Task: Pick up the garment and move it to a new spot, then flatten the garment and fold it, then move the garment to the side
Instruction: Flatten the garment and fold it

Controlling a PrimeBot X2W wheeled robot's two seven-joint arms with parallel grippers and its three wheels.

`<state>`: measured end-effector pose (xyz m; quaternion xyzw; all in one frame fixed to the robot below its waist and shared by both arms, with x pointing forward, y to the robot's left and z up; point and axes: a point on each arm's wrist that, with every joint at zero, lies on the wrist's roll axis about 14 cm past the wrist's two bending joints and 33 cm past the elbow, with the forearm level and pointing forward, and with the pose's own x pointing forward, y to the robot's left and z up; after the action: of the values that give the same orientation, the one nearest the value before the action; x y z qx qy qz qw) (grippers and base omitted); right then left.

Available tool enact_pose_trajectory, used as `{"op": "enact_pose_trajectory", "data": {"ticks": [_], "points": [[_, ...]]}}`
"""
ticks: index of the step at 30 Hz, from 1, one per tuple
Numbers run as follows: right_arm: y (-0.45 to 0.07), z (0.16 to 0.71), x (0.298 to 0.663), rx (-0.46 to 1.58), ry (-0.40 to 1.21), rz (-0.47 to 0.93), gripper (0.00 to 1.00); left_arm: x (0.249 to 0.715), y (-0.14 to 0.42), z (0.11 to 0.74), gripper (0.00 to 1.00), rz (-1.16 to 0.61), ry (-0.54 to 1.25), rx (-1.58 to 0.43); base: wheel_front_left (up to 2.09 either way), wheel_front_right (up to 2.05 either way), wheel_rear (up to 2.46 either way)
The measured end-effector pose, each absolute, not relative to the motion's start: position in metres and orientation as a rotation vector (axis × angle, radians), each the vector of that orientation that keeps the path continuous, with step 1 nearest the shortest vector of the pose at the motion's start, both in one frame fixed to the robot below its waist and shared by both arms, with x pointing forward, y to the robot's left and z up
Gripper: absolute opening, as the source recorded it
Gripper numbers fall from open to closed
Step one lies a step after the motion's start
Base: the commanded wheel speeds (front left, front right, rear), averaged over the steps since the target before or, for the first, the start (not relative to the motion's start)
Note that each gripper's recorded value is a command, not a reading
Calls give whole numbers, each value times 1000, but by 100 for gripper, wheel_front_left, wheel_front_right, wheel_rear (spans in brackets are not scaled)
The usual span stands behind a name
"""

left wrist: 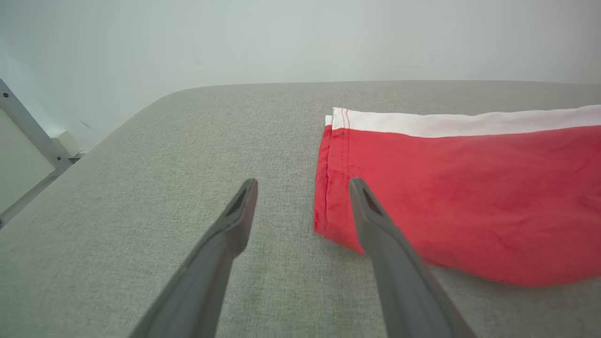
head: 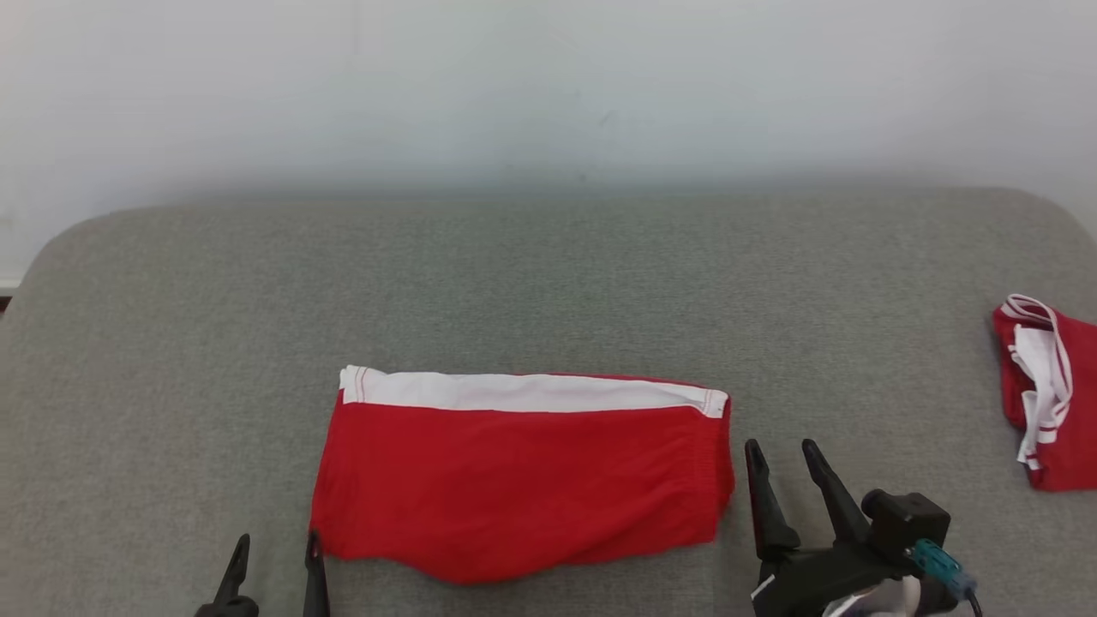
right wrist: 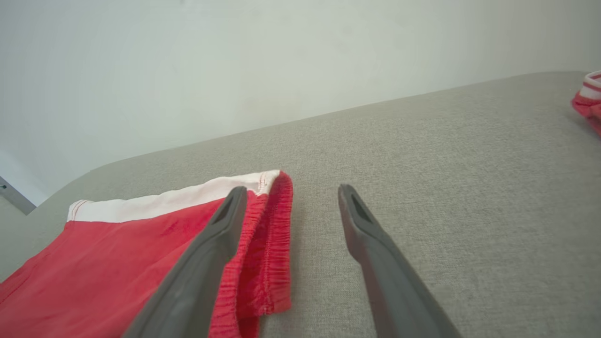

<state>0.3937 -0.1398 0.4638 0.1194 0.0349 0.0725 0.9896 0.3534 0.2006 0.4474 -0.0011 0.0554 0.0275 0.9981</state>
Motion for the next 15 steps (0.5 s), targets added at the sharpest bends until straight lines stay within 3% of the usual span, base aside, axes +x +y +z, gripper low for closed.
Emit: {"op": "enact_pose_trajectory", "data": {"ticks": [15], "points": [[-100, 394, 410, 228, 329, 229, 100, 339, 228, 431, 100, 148, 163, -26, 0, 0, 0]]}}
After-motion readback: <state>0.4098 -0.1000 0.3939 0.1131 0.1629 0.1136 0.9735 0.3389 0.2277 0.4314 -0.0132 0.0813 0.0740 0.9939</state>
